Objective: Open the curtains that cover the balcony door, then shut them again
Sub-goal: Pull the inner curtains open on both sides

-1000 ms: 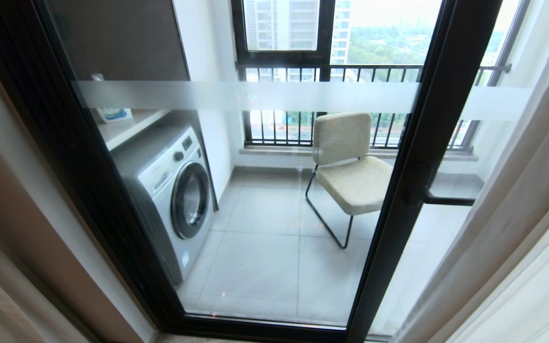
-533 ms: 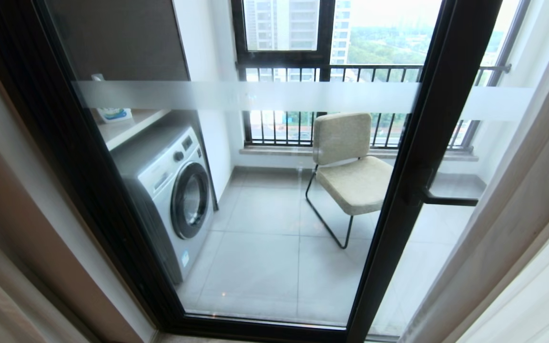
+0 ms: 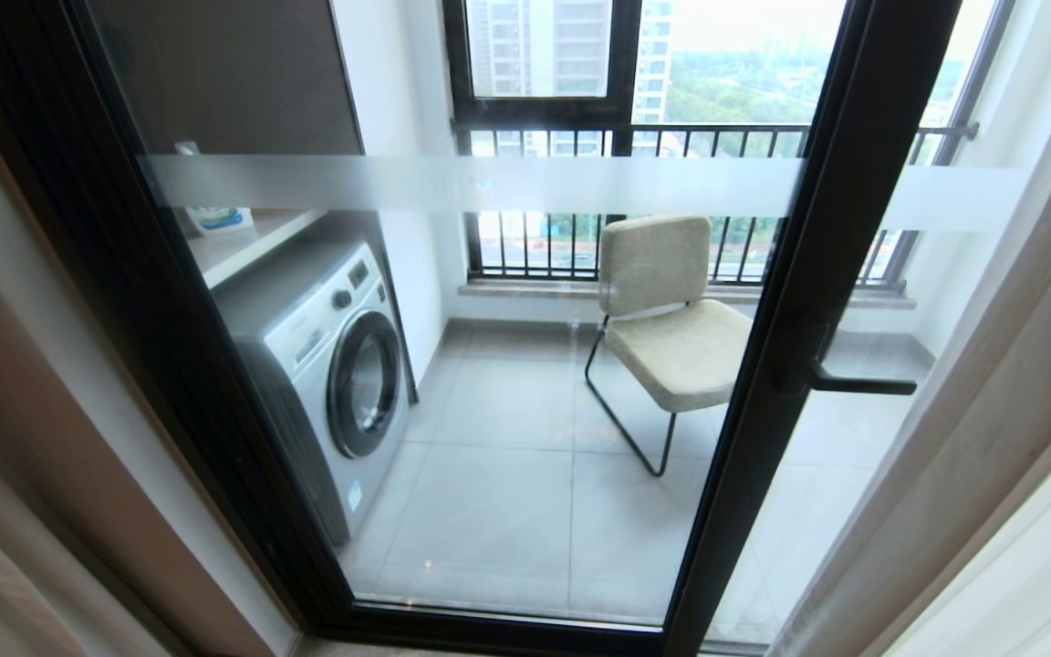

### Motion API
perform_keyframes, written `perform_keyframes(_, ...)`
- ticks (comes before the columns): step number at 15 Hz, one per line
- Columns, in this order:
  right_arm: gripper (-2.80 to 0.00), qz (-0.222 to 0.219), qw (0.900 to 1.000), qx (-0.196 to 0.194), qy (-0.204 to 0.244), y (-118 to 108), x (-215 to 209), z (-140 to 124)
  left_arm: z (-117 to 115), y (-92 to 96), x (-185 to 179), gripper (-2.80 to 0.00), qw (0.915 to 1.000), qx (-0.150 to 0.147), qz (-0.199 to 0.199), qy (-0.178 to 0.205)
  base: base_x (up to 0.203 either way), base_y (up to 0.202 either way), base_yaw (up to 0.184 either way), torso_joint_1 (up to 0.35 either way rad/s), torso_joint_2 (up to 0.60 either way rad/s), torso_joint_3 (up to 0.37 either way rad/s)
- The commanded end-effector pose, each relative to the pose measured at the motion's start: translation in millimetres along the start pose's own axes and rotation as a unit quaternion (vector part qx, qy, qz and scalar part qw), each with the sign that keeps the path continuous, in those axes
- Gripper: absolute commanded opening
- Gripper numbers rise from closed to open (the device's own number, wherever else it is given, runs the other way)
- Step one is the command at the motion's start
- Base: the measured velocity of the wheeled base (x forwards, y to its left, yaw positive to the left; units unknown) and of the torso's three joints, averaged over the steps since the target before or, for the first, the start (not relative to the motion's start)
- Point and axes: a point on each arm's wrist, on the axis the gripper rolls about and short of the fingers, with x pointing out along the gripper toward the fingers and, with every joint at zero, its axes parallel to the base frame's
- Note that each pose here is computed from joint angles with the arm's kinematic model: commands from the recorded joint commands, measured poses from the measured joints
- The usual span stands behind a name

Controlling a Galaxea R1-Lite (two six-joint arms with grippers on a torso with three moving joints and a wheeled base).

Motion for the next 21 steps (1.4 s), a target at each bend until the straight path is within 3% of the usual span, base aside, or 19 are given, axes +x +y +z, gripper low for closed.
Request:
perform_keyframes(1, -2.8, 0.0, 1.0, 0.0, 0.003, -1, -4, -2, 0, 0.0, 0, -2.8, 1.0, 0.0, 0.0, 0.0, 0.0, 0.0, 0.0, 0.0, 0.0, 0.0)
perform_keyframes(11, -2.8, -0.005, 1.0, -0.003, 0.013, -3, -10, -9, 0, 0.0, 0, -2.8, 1.0, -0.003, 0.001, 0.0, 0.0, -0.009, 0.001, 0.0, 0.0, 0.0)
perform_keyframes(21, -2.8, -0.033, 0.999, -0.005, 0.027, -17, -20, -17, 0, 0.0, 0, -2.8, 1.0, -0.01, 0.001, 0.0, 0.0, -0.186, 0.003, 0.003, 0.0, 0.002)
